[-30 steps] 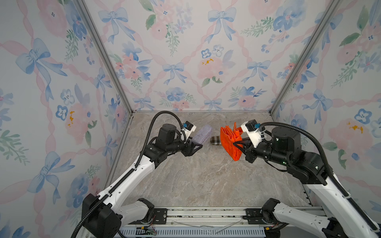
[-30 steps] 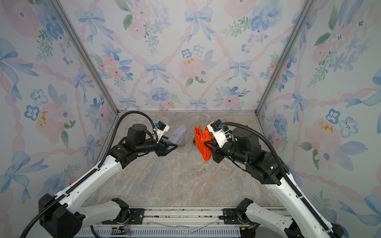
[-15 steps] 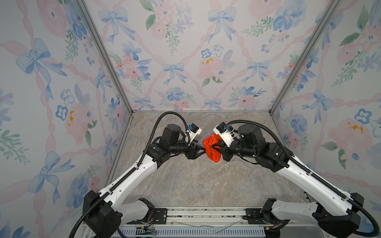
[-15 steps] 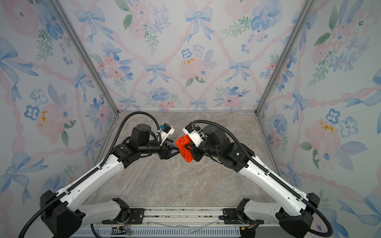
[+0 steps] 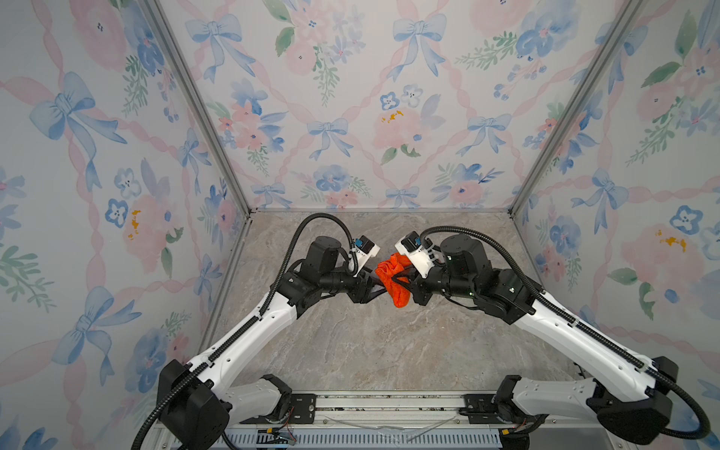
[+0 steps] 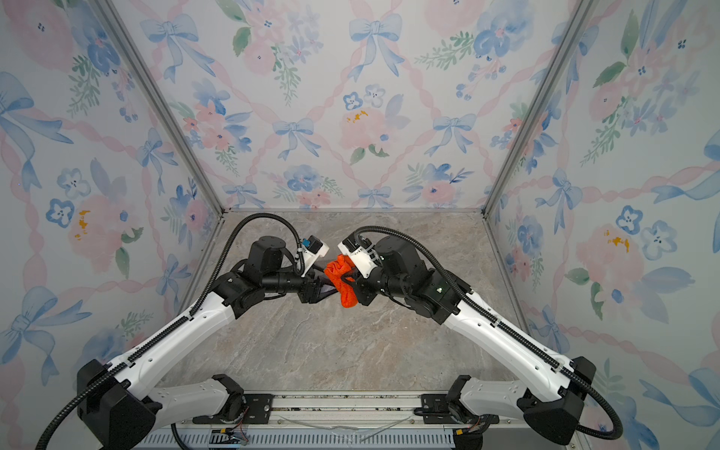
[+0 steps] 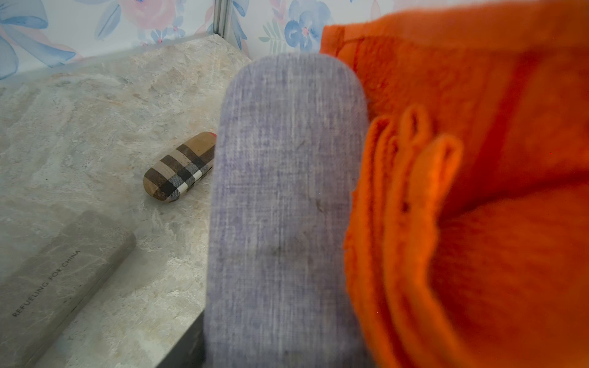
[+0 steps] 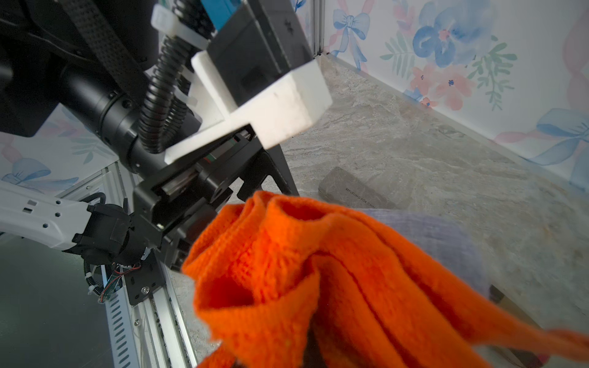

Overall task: Wipe the eyeglass case
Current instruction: Wipe the dirt from the eyeglass case.

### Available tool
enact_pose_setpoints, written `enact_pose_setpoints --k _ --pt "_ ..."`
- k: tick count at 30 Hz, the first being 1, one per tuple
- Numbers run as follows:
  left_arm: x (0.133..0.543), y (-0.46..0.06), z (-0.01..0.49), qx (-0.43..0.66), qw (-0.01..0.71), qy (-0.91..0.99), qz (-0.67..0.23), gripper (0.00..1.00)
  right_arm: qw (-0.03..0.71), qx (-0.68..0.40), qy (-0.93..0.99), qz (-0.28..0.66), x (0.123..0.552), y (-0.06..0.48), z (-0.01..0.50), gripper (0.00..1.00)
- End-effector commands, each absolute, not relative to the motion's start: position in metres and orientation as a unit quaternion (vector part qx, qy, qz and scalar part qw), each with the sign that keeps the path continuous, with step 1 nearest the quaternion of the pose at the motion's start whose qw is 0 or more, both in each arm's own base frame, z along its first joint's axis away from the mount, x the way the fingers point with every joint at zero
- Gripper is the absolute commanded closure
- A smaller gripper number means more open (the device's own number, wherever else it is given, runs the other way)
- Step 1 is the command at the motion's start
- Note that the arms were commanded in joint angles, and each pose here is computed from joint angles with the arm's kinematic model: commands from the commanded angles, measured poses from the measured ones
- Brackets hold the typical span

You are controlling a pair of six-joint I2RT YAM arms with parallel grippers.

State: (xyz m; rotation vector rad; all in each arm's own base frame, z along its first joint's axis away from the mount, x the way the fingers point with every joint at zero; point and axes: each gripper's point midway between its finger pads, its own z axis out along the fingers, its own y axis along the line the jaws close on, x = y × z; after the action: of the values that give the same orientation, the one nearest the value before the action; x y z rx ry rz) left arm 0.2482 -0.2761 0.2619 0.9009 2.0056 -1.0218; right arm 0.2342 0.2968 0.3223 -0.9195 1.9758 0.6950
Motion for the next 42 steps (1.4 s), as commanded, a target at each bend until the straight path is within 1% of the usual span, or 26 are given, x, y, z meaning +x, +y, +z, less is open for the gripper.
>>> enact_pose_setpoints --k 1,3,5,7,10,12,14,17,19,21,25,27,30,34,38,42 --pt "0.215 -0.294 0.299 0.42 0.359 0.692 -0.464 0.86 0.463 -0.303 0.8 0.232 0.284 0.257 0.334 1.0" --pt "0.212 -0.292 0.298 0.419 0.359 0.692 -0.465 0.86 0.47 -0.281 0.81 0.211 0.298 0.236 0.335 1.0" --pt "0.211 -0.29 0.297 0.417 0.361 0.694 -0.463 0.86 0.468 -0.282 0.813 0.203 0.298 0.232 0.335 1.0" --pt "0.213 -0.289 0.296 0.412 0.363 0.699 -0.458 0.86 0.463 -0.288 0.803 0.241 0.287 0.249 0.335 1.0" --pt "0.215 -0.29 0.294 0.411 0.362 0.701 -0.456 0.86 0.443 -0.321 0.782 0.299 0.259 0.295 0.325 1.0" --pt "0.216 -0.29 0.294 0.412 0.362 0.701 -0.455 0.86 0.424 -0.349 0.777 0.309 0.243 0.317 0.316 1.0" --pt "0.216 -0.291 0.294 0.414 0.362 0.7 -0.457 0.86 0.418 -0.362 0.775 0.306 0.24 0.32 0.313 1.0" --pt "0.213 -0.291 0.297 0.42 0.359 0.693 -0.463 0.86 0.437 -0.34 0.788 0.269 0.264 0.288 0.315 1.0" --pt "0.211 -0.289 0.298 0.421 0.362 0.691 -0.463 0.86 0.445 -0.293 0.805 0.261 0.293 0.251 0.318 1.0" --pt "0.21 -0.286 0.297 0.419 0.364 0.693 -0.46 0.86 0.453 -0.259 0.816 0.248 0.31 0.219 0.324 1.0" --pt "0.208 -0.28 0.285 0.413 0.359 0.707 -0.448 0.86 0.472 -0.253 0.812 0.231 0.306 0.196 0.344 1.0" --pt "0.208 -0.28 0.28 0.413 0.351 0.712 -0.447 0.86 0.474 -0.251 0.803 0.26 0.301 0.201 0.353 1.0" --pt "0.207 -0.282 0.277 0.415 0.344 0.713 -0.449 0.86 0.456 -0.258 0.772 0.36 0.284 0.226 0.366 1.0" --pt "0.209 -0.282 0.279 0.416 0.349 0.712 -0.445 0.86 0.423 -0.26 0.743 0.449 0.267 0.253 0.372 1.0" --pt "0.212 -0.283 0.285 0.422 0.358 0.706 -0.441 0.86 0.376 -0.258 0.751 0.478 0.263 0.27 0.349 1.0" --pt "0.222 -0.282 0.286 0.415 0.371 0.714 -0.424 0.87 0.337 -0.228 0.777 0.481 0.273 0.265 0.326 1.0"
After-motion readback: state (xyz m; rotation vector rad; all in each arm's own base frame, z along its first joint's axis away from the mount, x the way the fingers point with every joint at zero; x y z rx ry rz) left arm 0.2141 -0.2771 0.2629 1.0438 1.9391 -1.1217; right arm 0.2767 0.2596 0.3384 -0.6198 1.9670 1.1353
